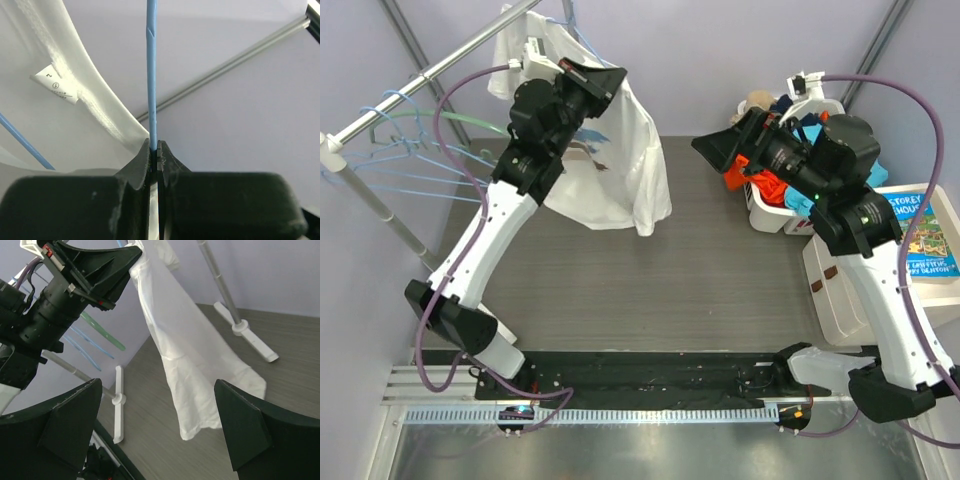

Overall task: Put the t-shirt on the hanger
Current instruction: Place the hanger at the clothesline.

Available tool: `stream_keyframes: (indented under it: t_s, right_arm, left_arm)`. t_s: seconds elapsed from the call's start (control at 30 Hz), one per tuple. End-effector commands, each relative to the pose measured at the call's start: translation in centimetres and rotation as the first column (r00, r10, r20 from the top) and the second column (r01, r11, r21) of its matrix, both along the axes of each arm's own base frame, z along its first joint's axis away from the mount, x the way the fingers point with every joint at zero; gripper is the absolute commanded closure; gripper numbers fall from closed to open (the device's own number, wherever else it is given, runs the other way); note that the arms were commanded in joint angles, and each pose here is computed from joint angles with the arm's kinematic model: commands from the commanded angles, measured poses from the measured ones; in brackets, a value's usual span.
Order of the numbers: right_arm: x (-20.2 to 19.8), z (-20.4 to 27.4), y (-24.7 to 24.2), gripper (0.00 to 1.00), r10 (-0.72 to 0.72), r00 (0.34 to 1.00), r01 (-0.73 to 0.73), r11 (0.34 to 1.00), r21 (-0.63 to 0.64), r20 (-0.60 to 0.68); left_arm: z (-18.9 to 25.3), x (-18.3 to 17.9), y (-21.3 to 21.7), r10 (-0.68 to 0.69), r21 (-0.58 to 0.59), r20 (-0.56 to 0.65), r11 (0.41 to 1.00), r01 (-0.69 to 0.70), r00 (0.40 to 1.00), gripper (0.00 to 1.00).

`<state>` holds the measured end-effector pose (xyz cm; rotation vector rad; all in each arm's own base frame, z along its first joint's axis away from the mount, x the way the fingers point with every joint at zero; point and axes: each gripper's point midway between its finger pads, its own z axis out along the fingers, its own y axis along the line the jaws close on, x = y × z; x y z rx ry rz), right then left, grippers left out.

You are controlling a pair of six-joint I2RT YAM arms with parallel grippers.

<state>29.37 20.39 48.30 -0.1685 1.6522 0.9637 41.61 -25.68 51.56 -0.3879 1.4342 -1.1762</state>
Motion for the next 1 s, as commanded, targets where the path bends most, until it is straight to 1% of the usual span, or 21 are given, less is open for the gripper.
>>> stream_keyframes:
  t_s: [0.0,0.1,0.13,0.2,0.23,0.43,0.63,0.73,0.77,0.8,0.83,0.87,0.93,0.97]
  right_arm:
    - [-0.5,1.2,-2.4,0.0,-0.105,0.992,0.109,0.993,-0.045,0.07]
    - [-1.1,1.0,-3.0,0.0,-0.117,0.991,0.121,0.991,-0.054,0.072]
    - [-1.2,0.5,-3.0,0.0,-0.12,0.991,0.124,0.99,-0.064,0.064]
    - [-1.4,0.3,-3.3,0.0,-0.127,0.99,0.131,0.989,-0.068,0.063]
    - [-1.4,-0.2,-3.4,0.0,-0.131,0.99,0.135,0.988,-0.075,0.056]
    - [-1.8,-0.6,-3.7,0.0,-0.139,0.989,0.144,0.986,-0.09,0.052]
    - [-1.5,-2.2,-3.8,0.0,-0.144,0.989,0.146,0.982,-0.117,0.03]
    - [-1.2,-3.0,-3.5,0.0,-0.137,0.991,0.137,0.984,-0.118,0.003]
    - [-1.1,-3.2,-3.4,0.0,-0.138,0.99,0.136,0.984,-0.118,-0.005]
    - [-1.0,-3.2,-3.4,0.0,-0.141,0.99,0.139,0.983,-0.117,-0.006]
    - [-1.0,-3.2,-3.4,0.0,-0.136,0.991,0.135,0.984,-0.114,-0.006]
    - [-1.0,-3.4,-3.3,0.0,-0.136,0.991,0.134,0.984,-0.119,-0.008]
    - [-1.1,-3.2,-3.4,0.0,-0.135,0.991,0.135,0.983,-0.122,0.001]
    - [-1.2,-3.0,-3.5,0.0,-0.135,0.991,0.135,0.983,-0.121,0.006]
  left_arm:
    - [3.9,2.4,2.8,0.112,-0.088,0.047,0.99,-0.108,0.993,1.0]
    - [3.6,4.5,3.4,0.14,-0.096,0.042,0.986,-0.136,0.989,1.0]
    - [4.3,4.7,3.5,0.142,-0.11,0.063,0.985,-0.135,0.988,1.0]
    - [3.6,6.3,3.4,0.143,-0.106,0.066,0.985,-0.135,0.988,1.0]
    - [4.0,6.6,3.6,0.145,-0.116,0.078,0.984,-0.136,0.986,1.0]
    - [2.0,10.4,4.4,0.167,-0.139,0.048,0.977,-0.159,0.985,1.0]
    - [1.0,12.2,6.1,0.211,-0.202,0.012,0.958,-0.204,0.977,1.0]
    - [1.2,12.8,6.5,0.226,-0.208,0.007,0.953,-0.219,0.974,1.0]
    - [0.8,13.1,6.5,0.23,-0.2,0.001,0.954,-0.225,0.973,0.95]
    - [0.5,13.2,6.5,0.231,-0.197,-0.004,0.954,-0.228,0.973,0.83]
    - [0.4,13.2,6.5,0.229,-0.192,-0.007,0.955,-0.226,0.973,0.75]
    - [0.3,13.1,6.4,0.229,-0.174,0.004,0.959,-0.225,0.973,0.71]
    - [0.1,12.6,6.0,0.2,-0.159,0.03,0.968,-0.193,0.979,0.57]
    - [0.3,12.3,5.8,0.192,-0.154,0.041,0.971,-0.183,0.981,0.52]
